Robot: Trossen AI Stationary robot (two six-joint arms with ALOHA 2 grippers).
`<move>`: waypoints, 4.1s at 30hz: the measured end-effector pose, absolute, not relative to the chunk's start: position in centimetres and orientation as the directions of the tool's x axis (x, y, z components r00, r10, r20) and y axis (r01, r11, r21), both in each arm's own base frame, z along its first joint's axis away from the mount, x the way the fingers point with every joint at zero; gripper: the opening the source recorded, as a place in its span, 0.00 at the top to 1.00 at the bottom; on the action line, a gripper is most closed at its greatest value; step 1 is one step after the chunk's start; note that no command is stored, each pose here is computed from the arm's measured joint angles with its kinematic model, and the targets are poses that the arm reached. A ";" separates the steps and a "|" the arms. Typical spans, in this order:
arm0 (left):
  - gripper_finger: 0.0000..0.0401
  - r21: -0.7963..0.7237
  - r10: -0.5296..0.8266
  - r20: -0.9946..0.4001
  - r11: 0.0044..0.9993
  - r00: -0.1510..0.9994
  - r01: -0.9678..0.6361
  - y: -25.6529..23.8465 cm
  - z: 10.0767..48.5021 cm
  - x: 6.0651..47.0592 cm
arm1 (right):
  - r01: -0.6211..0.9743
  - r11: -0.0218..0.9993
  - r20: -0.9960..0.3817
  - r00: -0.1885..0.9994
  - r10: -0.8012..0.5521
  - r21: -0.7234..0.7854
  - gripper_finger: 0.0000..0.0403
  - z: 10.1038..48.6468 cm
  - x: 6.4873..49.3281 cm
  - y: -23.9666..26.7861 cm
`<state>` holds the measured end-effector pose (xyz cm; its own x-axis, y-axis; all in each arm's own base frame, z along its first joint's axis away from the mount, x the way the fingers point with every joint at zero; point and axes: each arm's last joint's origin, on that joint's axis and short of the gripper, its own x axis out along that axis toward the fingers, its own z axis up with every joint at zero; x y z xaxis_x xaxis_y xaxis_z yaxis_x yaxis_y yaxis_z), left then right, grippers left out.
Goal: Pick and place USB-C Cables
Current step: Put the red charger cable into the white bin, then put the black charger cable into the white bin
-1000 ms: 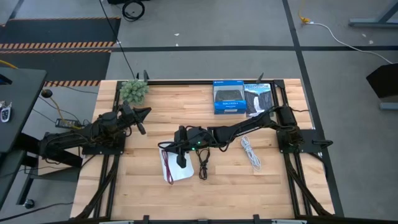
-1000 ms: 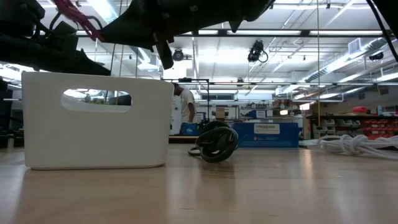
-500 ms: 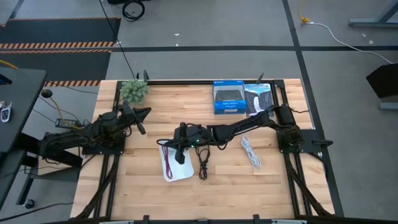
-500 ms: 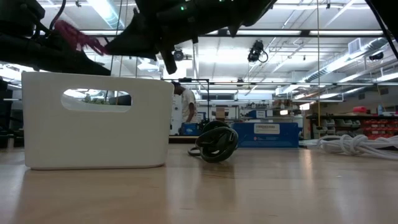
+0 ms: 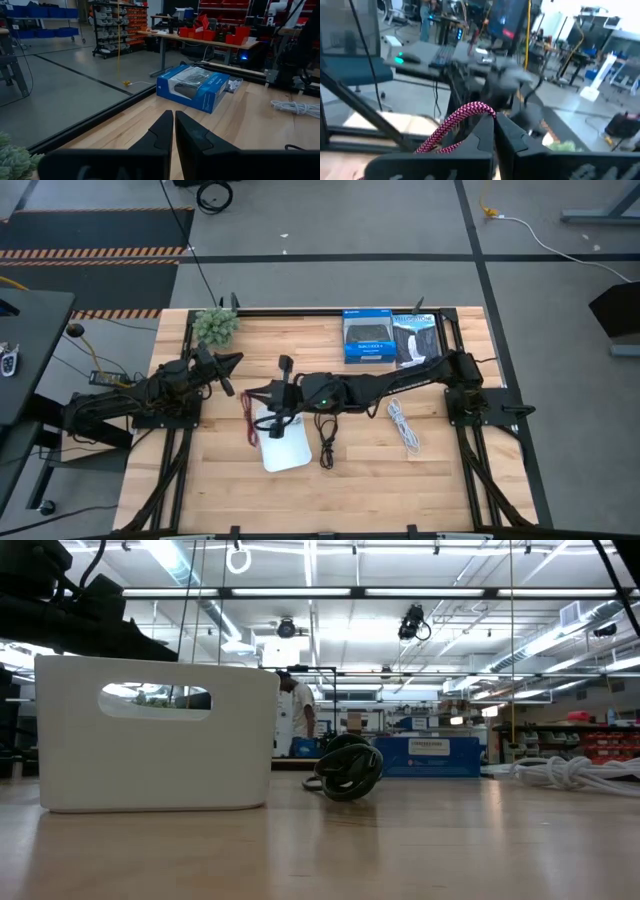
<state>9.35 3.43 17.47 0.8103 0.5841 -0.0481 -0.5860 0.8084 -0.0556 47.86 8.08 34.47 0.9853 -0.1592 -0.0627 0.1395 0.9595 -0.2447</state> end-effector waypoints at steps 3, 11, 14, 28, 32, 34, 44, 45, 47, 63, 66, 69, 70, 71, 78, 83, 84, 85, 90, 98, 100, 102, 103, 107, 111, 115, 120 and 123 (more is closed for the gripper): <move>0.94 -0.056 0.584 -0.048 0.808 0.810 -0.586 3.4 17.5 9.3 | 0.143 0.958 -0.035 0.987 -0.157 -0.249 0.99 36.7 47.7 8.2; 0.94 -0.056 0.584 -0.048 0.808 0.810 -0.586 3.4 17.5 9.3 | 0.119 0.986 0.009 0.993 -0.119 -0.113 0.99 39.1 47.6 7.4; 0.94 -0.056 0.584 -0.048 0.808 0.810 -0.586 3.4 17.5 9.3 | 0.107 0.993 -0.025 0.994 -0.109 -0.058 0.99 38.1 48.1 7.2; 0.94 -0.054 0.583 -0.053 0.809 0.811 -0.585 3.4 17.4 9.4 | 0.050 0.991 -0.292 0.953 -0.085 -0.126 0.99 29.9 51.2 7.9; 0.94 -0.054 0.581 -0.053 0.811 0.812 -0.583 3.4 17.4 9.4 | 0.074 0.989 -0.404 0.907 -0.119 -0.125 0.99 28.2 51.1 7.9; 0.94 -0.054 0.581 -0.053 0.811 0.812 -0.583 3.4 17.4 9.4 | 0.088 0.990 -0.449 0.885 -0.127 -0.107 0.99 27.7 50.8 7.8; 0.94 -0.054 0.581 -0.054 0.811 0.812 -0.583 3.4 17.4 9.4 | 0.188 0.982 -0.558 0.814 -0.161 -0.009 0.99 24.3 50.5 7.4; 0.94 -0.054 0.581 -0.054 0.811 0.812 -0.583 3.4 17.4 9.4 | 0.199 0.980 -0.564 0.810 -0.161 0.006 0.99 23.7 50.6 7.5; 0.94 -0.054 0.580 -0.053 0.811 0.813 -0.583 3.4 17.4 9.4 | 0.221 0.974 -0.566 0.810 -0.155 0.049 0.99 22.6 50.7 7.5; 0.94 -0.054 0.581 -0.053 0.811 0.812 -0.583 3.4 17.4 9.4 | 0.396 0.872 -0.659 0.743 -0.120 0.288 0.98 16.9 50.2 7.4; 0.94 -0.054 0.581 -0.053 0.811 0.812 -0.583 3.4 17.4 9.4 | 0.375 0.875 -0.652 0.752 -0.095 0.305 0.97 16.9 50.3 7.5; 0.94 -0.053 0.581 -0.054 0.811 0.812 -0.583 3.4 17.4 9.4 | 0.359 0.888 -0.655 0.750 -0.092 0.287 0.94 16.9 50.3 7.4; 0.94 -0.054 0.581 -0.054 0.811 0.812 -0.583 3.4 17.4 9.4 | 0.351 0.893 -0.654 0.751 -0.089 0.281 0.93 16.9 50.3 7.4; 0.94 -0.054 0.581 -0.054 0.811 0.812 -0.583 3.4 17.4 9.4 | 0.340 0.899 -0.652 0.754 -0.085 0.277 0.91 16.9 50.3 7.4; 0.94 -0.053 0.581 -0.054 0.811 0.812 -0.583 3.4 17.4 9.4 | 0.288 0.908 -0.652 0.758 -0.022 0.304 0.82 17.0 50.4 7.5; 0.94 -0.053 0.581 -0.054 0.811 0.812 -0.583 3.4 17.4 9.4 | 0.262 0.916 -0.654 0.757 0.000 0.303 0.77 17.0 50.4 7.5; 0.94 -0.053 0.581 -0.054 0.811 0.812 -0.583 3.4 17.4 9.4 | 0.257 0.917 -0.654 0.756 0.006 0.306 0.77 17.0 50.4 7.5; 0.94 -0.053 0.581 -0.054 0.811 0.812 -0.583 3.4 17.4 9.4 | 0.250 0.918 -0.655 0.755 0.015 0.309 0.76 17.0 50.4 7.6; 0.94 -0.053 0.581 -0.054 0.811 0.812 -0.583 3.4 17.4 9.4 | 0.121 0.941 -0.670 0.731 0.131 0.317 0.75 17.0 50.2 7.8; 0.94 -0.053 0.581 -0.054 0.811 0.812 -0.583 3.4 17.4 9.4 | 0.043 0.952 -0.727 0.657 0.202 0.303 0.75 18.2 49.8 8.0; 0.94 -0.054 0.581 -0.054 0.811 0.812 -0.583 3.4 17.4 9.4 | 0.024 0.955 -0.731 0.649 0.210 0.296 0.75 18.8 49.8 8.1; 0.94 -0.053 0.581 -0.054 0.811 0.812 -0.583 3.4 17.4 9.4 | 0.003 0.960 -0.737 0.642 0.213 0.281 0.75 19.5 49.9 8.1; 0.94 -0.054 0.581 -0.054 0.811 0.812 -0.583 3.4 17.4 9.4 | -0.010 0.962 -0.745 0.631 0.217 0.271 0.75 19.8 49.9 8.1; 0.94 -0.053 0.581 -0.054 0.810 0.812 -0.583 3.4 17.4 9.4 | -0.075 0.971 -0.767 0.601 0.225 0.226 0.75 21.8 49.8 8.1; 0.94 -0.053 0.581 -0.054 0.811 0.812 -0.583 3.4 17.4 9.4 | -0.144 0.976 -0.812 0.541 0.217 0.165 0.76 23.7 49.2 8.0; 0.94 -0.053 0.581 -0.054 0.810 0.812 -0.584 3.4 17.4 9.4 | -0.200 0.972 -0.860 0.468 0.206 0.124 0.75 25.1 48.3 7.8; 0.94 -0.053 0.581 -0.054 0.811 0.812 -0.583 3.4 17.4 9.4 | -0.281 0.955 -0.938 0.295 0.179 0.094 0.75 25.3 46.5 7.6; 0.94 -0.053 0.581 -0.054 0.811 0.812 -0.583 3.4 17.4 9.4 | -0.311 0.945 -0.971 0.178 0.162 0.100 0.75 25.0 45.4 7.4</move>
